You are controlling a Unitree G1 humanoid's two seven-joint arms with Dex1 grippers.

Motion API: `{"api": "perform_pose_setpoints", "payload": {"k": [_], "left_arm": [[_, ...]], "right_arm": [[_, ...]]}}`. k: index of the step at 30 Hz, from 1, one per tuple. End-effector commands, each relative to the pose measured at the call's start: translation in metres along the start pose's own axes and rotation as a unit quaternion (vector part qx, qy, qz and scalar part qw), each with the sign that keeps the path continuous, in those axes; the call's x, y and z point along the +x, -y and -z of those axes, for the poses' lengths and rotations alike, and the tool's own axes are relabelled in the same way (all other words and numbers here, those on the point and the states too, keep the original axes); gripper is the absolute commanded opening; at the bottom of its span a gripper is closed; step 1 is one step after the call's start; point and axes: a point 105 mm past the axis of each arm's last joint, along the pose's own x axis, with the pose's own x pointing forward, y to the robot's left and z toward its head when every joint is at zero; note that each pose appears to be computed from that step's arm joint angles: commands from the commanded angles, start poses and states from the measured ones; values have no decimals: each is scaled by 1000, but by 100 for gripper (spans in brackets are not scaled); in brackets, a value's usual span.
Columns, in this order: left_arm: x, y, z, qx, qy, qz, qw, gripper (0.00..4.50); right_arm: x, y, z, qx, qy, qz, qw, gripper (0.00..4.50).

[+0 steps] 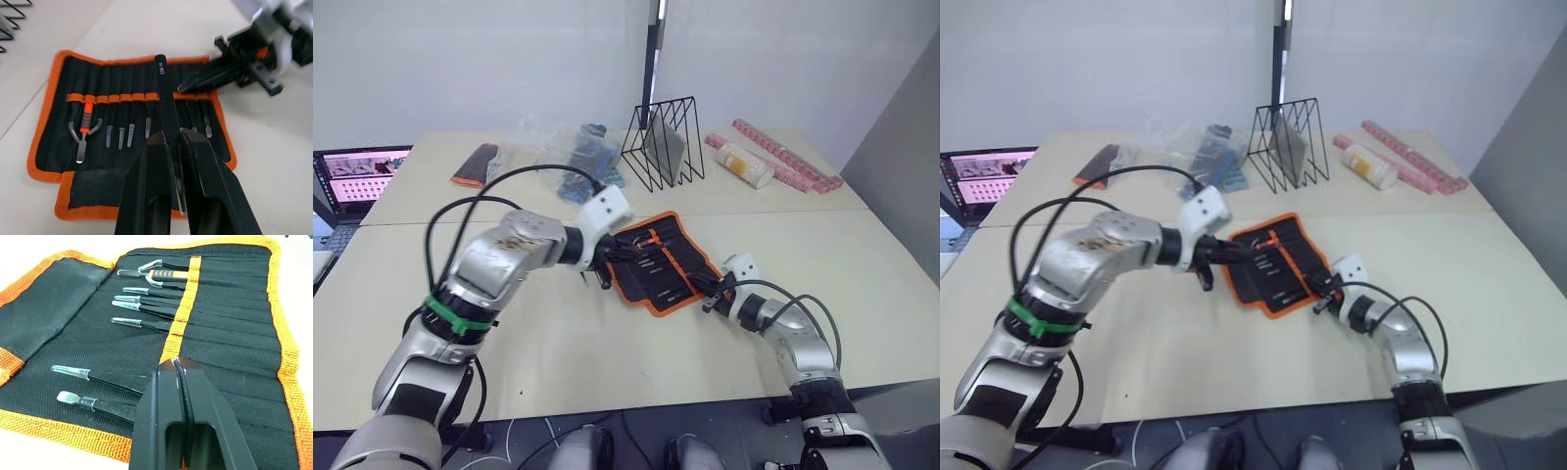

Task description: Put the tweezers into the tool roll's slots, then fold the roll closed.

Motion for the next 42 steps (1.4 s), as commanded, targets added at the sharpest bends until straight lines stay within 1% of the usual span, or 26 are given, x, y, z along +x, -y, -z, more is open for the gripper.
{"api": "perform_pose_setpoints", "payload": {"k": [1, 4, 7, 10, 13, 20, 26, 29, 33, 37, 42], "left_arm": [[12, -8, 0, 69, -27, -17, 997, 2], [24, -9, -2, 68, -21, -16, 997, 2], [32, -12, 1, 66, -21, -20, 997, 2], [37, -9, 1, 61, -11, -9, 998, 2], [41, -9, 6, 66, -17, -6, 998, 2], [42, -11, 15, 60, -25, -6, 998, 2], [39, -8, 17, 54, -21, 1, 998, 2], [43, -6, 23, 61, -31, -1, 998, 2], [50, -5, 25, 57, -31, -3, 998, 2], [55, -6, 21, 50, -18, -4, 999, 2], [71, -10, 18, 57, 3, -16, 998, 2]], "right_arm": [[-7, -4, 29, 27, -46, 8, 999, 0], [-9, -5, 30, 28, -46, 12, 998, 0], [-11, -7, 30, 29, -46, 14, 998, 0], [-13, -4, 28, 25, -47, 15, 998, 0], [-14, 0, 25, 18, -48, 16, 999, 0], [-11, -4, 23, 19, -47, 9, 999, 0], [-11, -7, 24, 20, -47, 5, 999, 0], [-10, -8, 22, 21, -47, 1, 999, 0], [-10, -7, 22, 21, -46, 1, 999, 0], [-10, -9, 22, 22, -47, 1, 999, 0], [-12, -10, 22, 21, -48, 1, 999, 0]]}}
